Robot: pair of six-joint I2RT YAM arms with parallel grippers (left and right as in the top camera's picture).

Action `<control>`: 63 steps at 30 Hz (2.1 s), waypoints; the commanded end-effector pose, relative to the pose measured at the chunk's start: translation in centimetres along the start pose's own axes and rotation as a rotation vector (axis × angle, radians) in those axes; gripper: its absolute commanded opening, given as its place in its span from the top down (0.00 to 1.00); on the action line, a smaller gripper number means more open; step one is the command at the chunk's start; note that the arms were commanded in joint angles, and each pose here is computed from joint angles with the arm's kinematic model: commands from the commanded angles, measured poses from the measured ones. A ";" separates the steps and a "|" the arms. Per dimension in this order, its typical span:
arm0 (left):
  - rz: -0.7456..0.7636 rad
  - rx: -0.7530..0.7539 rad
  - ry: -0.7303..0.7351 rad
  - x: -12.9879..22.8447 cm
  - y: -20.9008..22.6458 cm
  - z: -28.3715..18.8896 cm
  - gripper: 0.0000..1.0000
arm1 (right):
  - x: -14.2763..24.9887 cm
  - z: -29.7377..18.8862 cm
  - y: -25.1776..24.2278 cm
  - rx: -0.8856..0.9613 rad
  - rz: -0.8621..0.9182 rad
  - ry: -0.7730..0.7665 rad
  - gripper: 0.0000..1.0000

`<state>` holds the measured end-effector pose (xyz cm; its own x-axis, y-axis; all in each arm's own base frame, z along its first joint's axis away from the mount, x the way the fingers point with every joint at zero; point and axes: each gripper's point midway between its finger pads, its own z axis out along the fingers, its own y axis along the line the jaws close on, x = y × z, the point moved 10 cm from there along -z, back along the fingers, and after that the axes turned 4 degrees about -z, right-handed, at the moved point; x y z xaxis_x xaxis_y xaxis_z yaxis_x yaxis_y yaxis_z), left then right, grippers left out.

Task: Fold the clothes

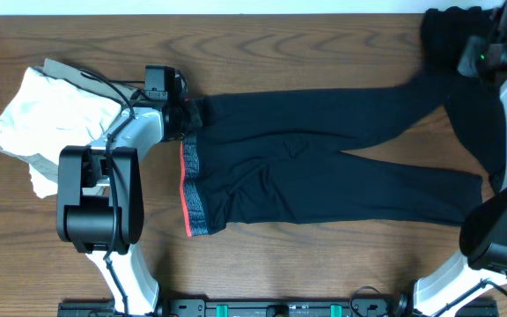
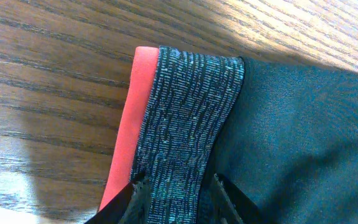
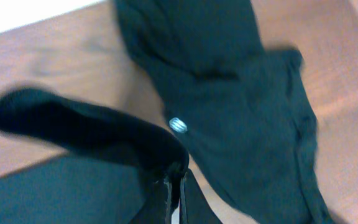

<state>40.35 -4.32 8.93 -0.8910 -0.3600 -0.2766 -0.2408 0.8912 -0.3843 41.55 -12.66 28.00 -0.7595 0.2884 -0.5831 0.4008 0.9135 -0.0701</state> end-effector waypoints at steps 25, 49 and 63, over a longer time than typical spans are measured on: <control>0.022 -0.088 0.101 3.3 2.5 3.7 0.75 | 2.3 2.9 -4.5 0.055 0.127 0.109 0.99; -0.022 -0.215 -0.292 -4.3 6.7 1.3 0.80 | -0.5 3.2 -0.8 -0.101 0.132 -0.072 0.98; -0.005 -0.133 -0.331 -6.5 5.3 0.2 0.80 | 1.0 7.5 1.4 -0.108 0.093 0.010 0.90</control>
<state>44.64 2.55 8.89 -0.7082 -0.4236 -0.5648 -0.3234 0.9058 -0.2739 45.23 -13.03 21.56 -0.7284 0.3656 -0.5795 0.3978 0.9143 0.0767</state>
